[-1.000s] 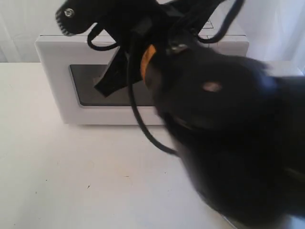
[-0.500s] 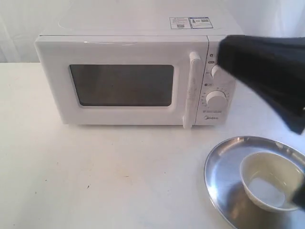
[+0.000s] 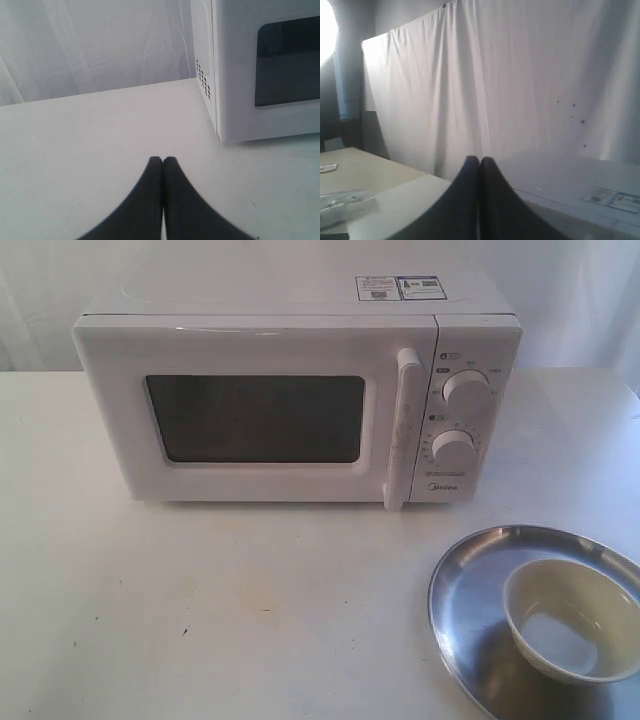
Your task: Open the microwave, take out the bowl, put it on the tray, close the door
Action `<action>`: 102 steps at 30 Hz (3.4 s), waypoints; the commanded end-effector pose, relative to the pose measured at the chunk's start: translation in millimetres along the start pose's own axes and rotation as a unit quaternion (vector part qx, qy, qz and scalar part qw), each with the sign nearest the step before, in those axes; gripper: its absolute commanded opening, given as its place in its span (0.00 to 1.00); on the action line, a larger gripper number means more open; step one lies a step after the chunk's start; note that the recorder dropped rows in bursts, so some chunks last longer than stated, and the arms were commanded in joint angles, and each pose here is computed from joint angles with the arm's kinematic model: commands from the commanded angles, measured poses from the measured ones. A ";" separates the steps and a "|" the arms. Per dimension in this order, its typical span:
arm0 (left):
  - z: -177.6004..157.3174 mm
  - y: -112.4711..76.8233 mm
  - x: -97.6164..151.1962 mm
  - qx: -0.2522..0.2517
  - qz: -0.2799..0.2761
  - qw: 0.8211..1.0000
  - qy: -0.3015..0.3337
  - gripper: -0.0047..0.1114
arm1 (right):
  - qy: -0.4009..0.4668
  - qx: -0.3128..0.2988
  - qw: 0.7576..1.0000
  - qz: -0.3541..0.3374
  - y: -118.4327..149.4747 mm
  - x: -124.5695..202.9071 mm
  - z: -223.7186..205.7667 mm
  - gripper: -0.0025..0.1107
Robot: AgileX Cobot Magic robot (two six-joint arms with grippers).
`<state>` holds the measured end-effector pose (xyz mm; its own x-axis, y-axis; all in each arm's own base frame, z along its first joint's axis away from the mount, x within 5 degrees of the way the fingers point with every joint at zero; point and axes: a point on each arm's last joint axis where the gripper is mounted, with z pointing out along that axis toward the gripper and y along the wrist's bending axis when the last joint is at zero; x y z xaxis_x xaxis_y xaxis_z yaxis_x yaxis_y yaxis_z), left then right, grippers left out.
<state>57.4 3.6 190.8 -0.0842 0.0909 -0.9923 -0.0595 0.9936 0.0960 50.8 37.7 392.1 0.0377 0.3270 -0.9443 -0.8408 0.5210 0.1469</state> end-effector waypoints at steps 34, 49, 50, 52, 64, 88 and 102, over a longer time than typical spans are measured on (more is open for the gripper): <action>-0.3 0.0 -1.5 0.000 -0.004 1.000 -0.005 0.04 | 0.073 0.367 0.922 -0.098 -45.7 146.5 -61.1 0.02; -0.3 0.0 -1.5 0.000 -0.004 1.000 -0.005 0.04 | 0.065 0.356 0.928 -0.088 -42.4 151.0 -62.7 0.02; -0.3 0.0 -1.5 0.000 -0.004 1.000 -0.005 0.04 | 0.065 0.356 0.928 -0.088 -42.4 151.0 -62.7 0.02; -0.3 0.0 -1.5 0.000 -0.004 1.000 -0.005 0.04 | 0.065 0.356 0.928 -0.088 -42.4 151.0 -62.7 0.02; -0.3 0.0 -1.5 0.000 -0.004 1.000 -0.005 0.04 | 0.019 0.353 0.933 -0.074 -41.8 146.1 -61.9 0.02; -0.3 0.0 -1.5 0.000 -0.004 1.000 -0.005 0.04 | 0.062 0.362 0.924 -0.110 -46.0 160.2 -65.7 0.02; -0.3 0.0 -1.5 0.000 -0.004 1.000 -0.005 0.04 | 0.061 0.362 0.924 -0.108 -46.0 160.1 -65.7 0.02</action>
<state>57.4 3.6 190.8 -0.0842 0.0909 -0.9923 -0.0595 0.9936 0.0960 60.2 14.6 216.6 0.0647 0.0872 -0.9941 -0.2419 0.9678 0.0691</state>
